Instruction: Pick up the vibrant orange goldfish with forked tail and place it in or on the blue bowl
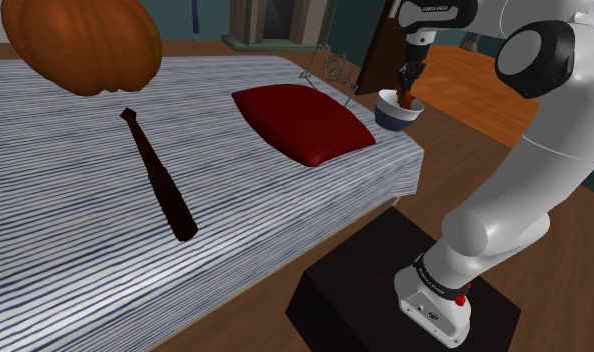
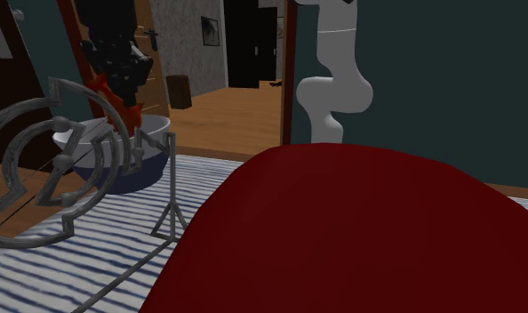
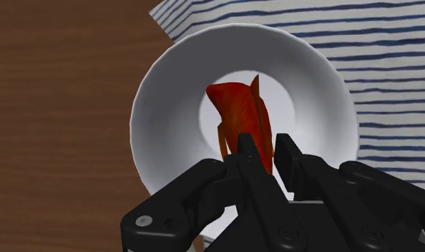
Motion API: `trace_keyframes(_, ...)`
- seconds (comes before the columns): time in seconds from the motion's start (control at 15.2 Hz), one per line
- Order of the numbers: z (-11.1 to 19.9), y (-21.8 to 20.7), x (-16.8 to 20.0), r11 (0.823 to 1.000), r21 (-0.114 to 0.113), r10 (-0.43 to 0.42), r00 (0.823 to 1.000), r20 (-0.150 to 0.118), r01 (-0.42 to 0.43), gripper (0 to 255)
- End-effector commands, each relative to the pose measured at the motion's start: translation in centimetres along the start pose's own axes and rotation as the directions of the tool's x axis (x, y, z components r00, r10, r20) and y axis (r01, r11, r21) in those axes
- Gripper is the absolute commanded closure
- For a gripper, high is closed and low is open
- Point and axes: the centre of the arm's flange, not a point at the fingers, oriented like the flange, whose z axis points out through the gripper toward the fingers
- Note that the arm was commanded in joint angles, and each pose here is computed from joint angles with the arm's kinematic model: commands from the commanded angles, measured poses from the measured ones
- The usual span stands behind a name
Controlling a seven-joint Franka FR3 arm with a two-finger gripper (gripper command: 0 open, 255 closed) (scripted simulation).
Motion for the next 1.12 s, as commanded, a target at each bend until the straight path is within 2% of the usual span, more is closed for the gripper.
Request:
trace_keyframes(0.0,0.0,0.0,0.0,1.0,0.0,0.0,1.0,0.0,0.0,255)
trace_keyframes(0.13,0.0,0.0,0.0,1.0,0.0,0.0,1.0,0.0,0.0,255)
trace_keyframes(0.2,0.0,0.0,0.0,1.0,0.0,0.0,1.0,0.0,0.0,0)
trace_keyframes(0.53,0.0,0.0,0.0,1.0,0.0,0.0,1.0,0.0,0.0,0)
trace_keyframes(0.79,-5.0,0.0,0.0,1.0,0.0,0.0,1.0,0.0,0.0,0)
trace_keyframes(1.06,-5.0,0.0,0.0,1.0,0.0,0.0,1.0,0.0,0.0,0)
